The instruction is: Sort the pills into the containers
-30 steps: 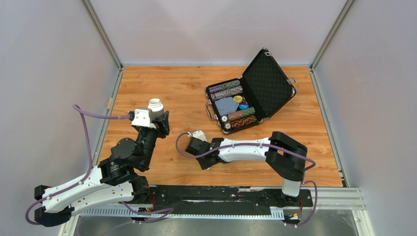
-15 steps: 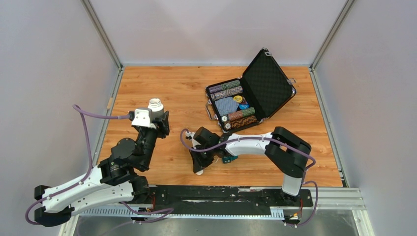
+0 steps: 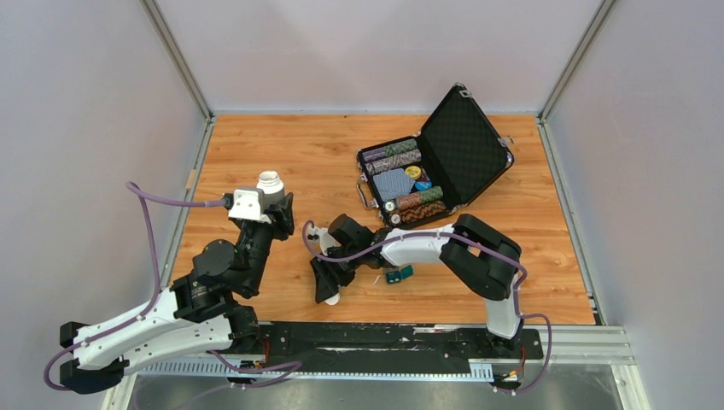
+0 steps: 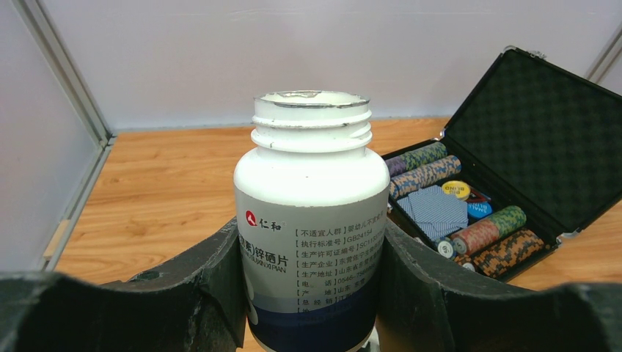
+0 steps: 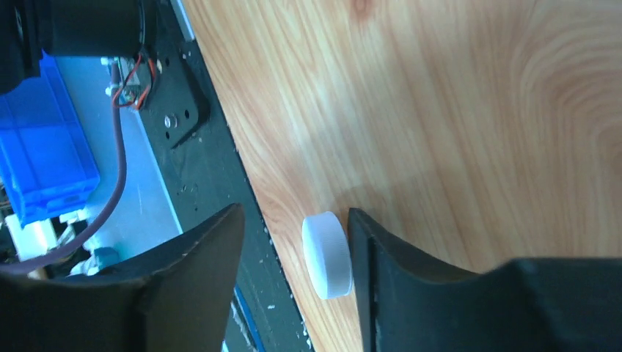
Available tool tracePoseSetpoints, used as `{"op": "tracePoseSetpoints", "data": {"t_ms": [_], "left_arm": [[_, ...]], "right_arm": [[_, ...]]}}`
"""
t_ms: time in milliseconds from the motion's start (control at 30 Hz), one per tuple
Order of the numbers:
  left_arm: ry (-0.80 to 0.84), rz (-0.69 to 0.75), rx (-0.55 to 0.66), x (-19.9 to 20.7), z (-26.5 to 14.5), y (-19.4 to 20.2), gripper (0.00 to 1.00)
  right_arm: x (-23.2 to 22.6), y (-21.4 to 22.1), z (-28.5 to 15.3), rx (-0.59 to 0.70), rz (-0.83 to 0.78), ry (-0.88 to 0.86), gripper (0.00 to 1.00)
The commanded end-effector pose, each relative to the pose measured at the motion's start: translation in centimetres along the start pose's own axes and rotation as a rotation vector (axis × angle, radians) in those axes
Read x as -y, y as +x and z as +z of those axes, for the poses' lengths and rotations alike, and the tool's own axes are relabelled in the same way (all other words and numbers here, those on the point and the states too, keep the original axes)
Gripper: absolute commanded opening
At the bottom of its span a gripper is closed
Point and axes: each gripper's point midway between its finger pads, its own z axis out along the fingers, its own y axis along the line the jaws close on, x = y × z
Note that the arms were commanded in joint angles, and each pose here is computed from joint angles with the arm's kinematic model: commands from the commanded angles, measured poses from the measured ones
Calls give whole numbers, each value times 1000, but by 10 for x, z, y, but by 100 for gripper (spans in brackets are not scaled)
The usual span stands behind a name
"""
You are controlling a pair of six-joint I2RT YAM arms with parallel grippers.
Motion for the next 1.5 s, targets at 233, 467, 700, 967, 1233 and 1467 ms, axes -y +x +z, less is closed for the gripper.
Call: {"op": "tracePoseSetpoints", "data": {"t_ms": [233, 467, 700, 967, 1233, 1467], "left_arm": [[-15, -47, 24, -4, -1, -14, 0], [-15, -45, 19, -3, 0, -11, 0], [-10, -50, 22, -2, 0, -12, 0], [-1, -57, 23, 0, 0, -13, 0], [4, -56, 23, 1, 0, -13, 0], [6, -55, 23, 2, 1, -12, 0]], "right_arm": [[73, -15, -8, 79, -30, 333, 73], [58, -25, -32, 108, -77, 475, 90], [46, 7, -22, -27, -154, 609, 91], [39, 23, -12, -73, -151, 675, 91], [55, 36, -8, -152, -139, 807, 61], [52, 35, -14, -138, -114, 813, 45]]}}
